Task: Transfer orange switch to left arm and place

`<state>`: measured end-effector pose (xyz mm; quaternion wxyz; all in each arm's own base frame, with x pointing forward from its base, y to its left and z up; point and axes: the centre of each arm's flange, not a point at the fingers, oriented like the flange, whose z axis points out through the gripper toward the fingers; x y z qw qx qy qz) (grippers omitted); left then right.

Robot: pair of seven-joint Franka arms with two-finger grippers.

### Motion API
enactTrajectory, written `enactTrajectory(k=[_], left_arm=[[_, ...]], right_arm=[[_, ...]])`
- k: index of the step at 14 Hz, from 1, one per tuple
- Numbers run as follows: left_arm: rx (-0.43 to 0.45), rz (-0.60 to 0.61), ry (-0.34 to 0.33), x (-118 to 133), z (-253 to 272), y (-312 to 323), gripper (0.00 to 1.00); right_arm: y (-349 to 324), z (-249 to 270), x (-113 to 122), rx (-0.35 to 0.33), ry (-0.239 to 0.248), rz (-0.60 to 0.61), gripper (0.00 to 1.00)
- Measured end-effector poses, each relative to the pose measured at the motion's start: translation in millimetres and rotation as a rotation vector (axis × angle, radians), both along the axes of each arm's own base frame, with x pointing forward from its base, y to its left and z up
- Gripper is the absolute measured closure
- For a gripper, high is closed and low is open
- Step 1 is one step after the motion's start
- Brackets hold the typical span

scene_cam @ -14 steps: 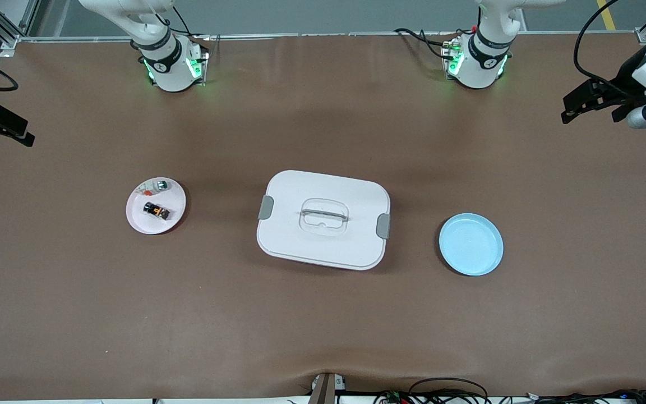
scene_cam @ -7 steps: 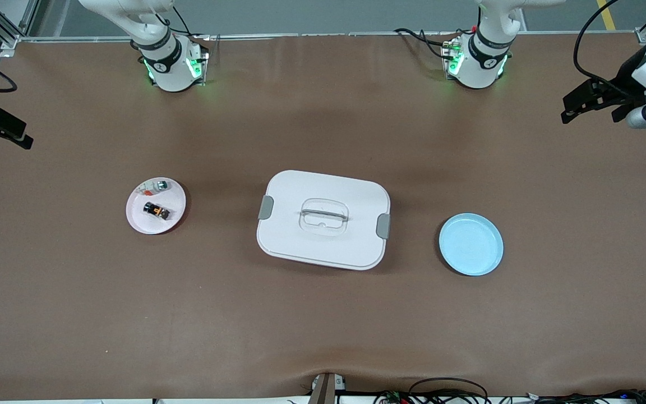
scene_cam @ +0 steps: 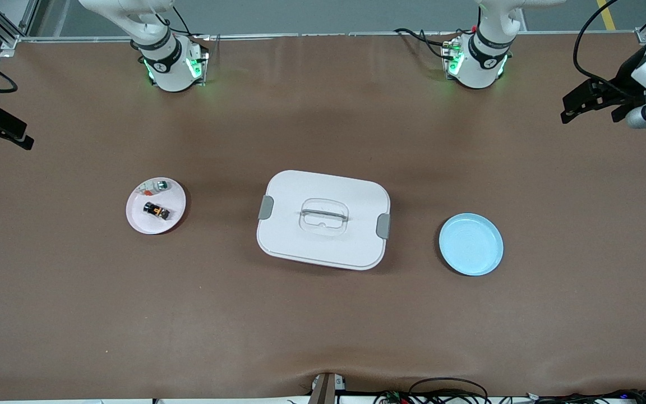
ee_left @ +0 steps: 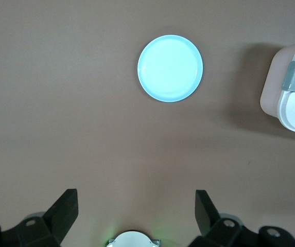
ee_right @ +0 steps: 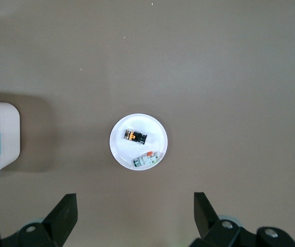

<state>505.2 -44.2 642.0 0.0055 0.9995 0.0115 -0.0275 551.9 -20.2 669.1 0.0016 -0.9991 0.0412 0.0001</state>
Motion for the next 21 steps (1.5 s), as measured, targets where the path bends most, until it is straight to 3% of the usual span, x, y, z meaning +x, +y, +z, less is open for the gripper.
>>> enactTrajectory(k=[21], left_arm=[[0.0, -0.008, -0.001, -0.4, 0.6, -4.3, 0.0]], right_arm=[[-4.6, -4.1, 1.8, 0.015, -0.002, -0.01, 0.0]])
